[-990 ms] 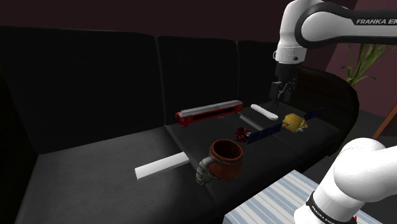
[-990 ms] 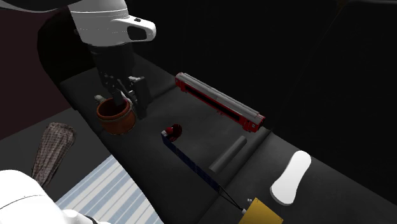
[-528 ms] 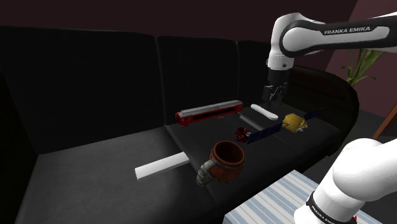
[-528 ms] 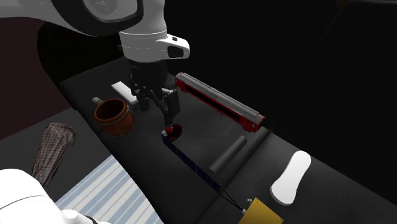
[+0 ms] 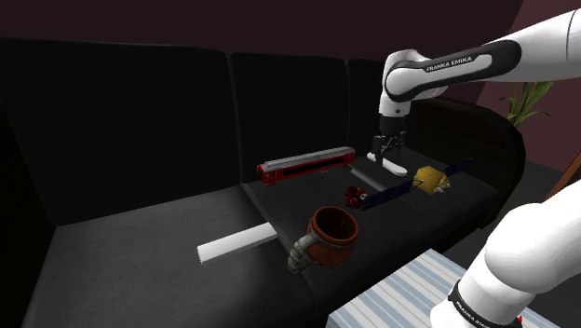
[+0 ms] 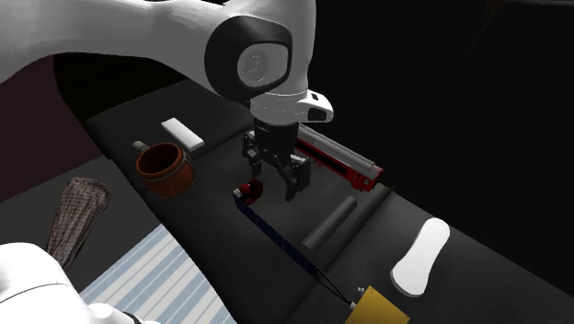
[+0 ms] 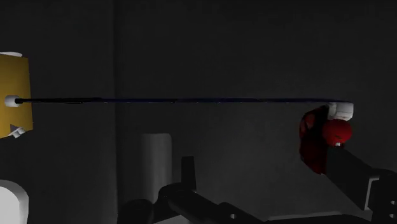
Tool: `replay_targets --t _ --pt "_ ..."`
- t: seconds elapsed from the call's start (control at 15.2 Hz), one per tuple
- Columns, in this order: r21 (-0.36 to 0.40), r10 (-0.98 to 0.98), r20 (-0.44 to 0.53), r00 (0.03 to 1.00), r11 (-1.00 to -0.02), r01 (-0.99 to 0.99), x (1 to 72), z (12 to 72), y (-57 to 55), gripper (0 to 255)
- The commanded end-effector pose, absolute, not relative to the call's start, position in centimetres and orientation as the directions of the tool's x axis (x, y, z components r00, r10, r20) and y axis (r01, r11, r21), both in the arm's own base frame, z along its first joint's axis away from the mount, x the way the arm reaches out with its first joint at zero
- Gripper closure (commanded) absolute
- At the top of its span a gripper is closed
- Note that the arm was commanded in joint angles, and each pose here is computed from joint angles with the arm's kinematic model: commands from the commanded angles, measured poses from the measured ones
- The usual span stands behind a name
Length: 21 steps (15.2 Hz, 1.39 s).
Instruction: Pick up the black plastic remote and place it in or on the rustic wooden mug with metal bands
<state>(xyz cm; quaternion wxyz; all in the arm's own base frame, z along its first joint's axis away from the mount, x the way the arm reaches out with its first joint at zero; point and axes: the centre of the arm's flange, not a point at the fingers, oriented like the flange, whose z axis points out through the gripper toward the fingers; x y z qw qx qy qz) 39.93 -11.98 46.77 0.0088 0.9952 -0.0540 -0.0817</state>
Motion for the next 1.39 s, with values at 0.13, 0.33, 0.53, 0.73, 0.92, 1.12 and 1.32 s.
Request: replay_targets --t 0.13,0.33,0.53,0.73,0.92,1.12,1.32 --pt "0.009 -0.124 -0.177 0.976 -0.992 -0.125 42.7 43.5 -15.6 0" --pt "-0.004 -0.136 -0.189 0.973 -0.99 -0.139 44.8 40.9 -18.2 0" --pt "-0.017 -0.147 -0.201 0.969 -0.988 -0.153 46.8 38.3 -20.9 0" --pt "-0.03 -0.158 -0.213 0.964 -0.985 -0.168 48.8 35.6 -23.5 0" --pt "-0.035 -0.161 -0.217 0.963 -0.984 -0.173 49.3 34.2 -24.3 0" --pt "-0.035 -0.161 -0.217 0.963 -0.984 -0.173 49.0 32.7 -24.2 0" --pt "-0.035 -0.161 -0.217 0.963 -0.984 -0.173 48.6 30.8 -24.1 0"
